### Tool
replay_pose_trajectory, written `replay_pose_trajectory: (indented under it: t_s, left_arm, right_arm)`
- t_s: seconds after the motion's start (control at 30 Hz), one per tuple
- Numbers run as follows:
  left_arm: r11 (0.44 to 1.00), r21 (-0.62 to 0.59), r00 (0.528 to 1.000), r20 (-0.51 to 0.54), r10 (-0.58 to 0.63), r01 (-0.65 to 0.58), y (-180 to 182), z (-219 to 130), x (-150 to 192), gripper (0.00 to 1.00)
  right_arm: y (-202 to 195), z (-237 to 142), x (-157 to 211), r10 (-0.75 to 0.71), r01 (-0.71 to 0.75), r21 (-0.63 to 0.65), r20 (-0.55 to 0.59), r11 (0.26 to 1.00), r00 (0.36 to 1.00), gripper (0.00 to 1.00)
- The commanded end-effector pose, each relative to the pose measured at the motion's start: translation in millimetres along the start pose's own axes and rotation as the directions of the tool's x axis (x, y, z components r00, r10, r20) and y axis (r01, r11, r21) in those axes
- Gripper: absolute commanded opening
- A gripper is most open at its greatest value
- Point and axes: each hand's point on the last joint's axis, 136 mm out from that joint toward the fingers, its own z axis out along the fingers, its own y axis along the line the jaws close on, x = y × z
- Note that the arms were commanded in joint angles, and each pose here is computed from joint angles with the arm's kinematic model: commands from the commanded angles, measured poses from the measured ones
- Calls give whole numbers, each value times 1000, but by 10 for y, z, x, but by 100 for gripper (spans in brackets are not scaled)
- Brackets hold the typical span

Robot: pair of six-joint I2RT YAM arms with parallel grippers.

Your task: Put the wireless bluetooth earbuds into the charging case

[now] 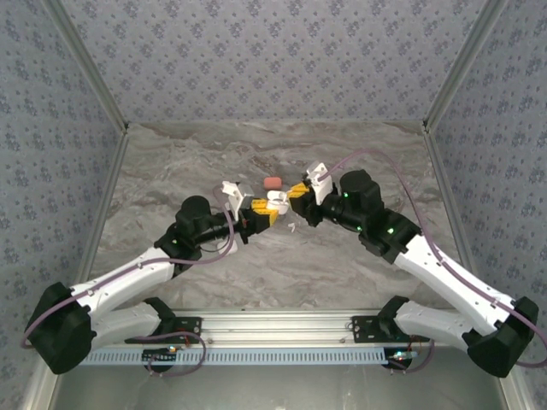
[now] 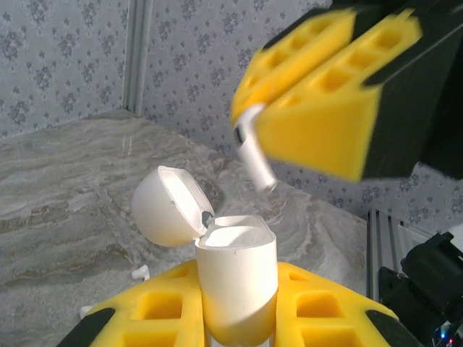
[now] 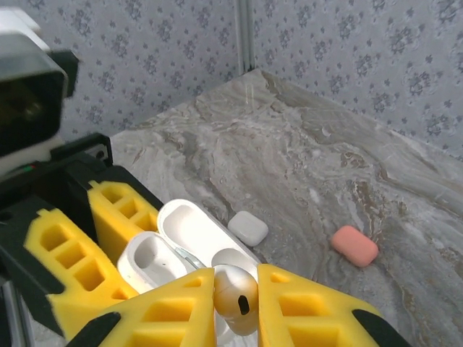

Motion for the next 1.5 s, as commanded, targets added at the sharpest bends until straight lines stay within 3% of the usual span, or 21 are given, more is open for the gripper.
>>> replay_pose_trajectory:
  t_s: [0.0, 0.33, 0.93, 1.47]
  left_arm:
    - [998, 54, 998, 58, 36, -39, -142, 14, -229, 0]
    - [998, 51, 998, 51, 40, -43, -136, 19, -221, 0]
    - [999, 24, 999, 30, 39, -40, -78, 42, -192, 0]
    - [999, 39, 999, 25, 30, -31, -89, 72, -181, 0]
  right_arm:
    - [26, 34, -165, -34, 34, 8, 45, 999, 998, 19]
    - [126, 71, -222, -44, 46, -20, 60, 999, 997, 19]
    - [26, -99, -279, -114, 109, 73, 64, 991, 991, 19]
    - [180, 92, -266, -98, 98, 4, 72, 995, 993, 20]
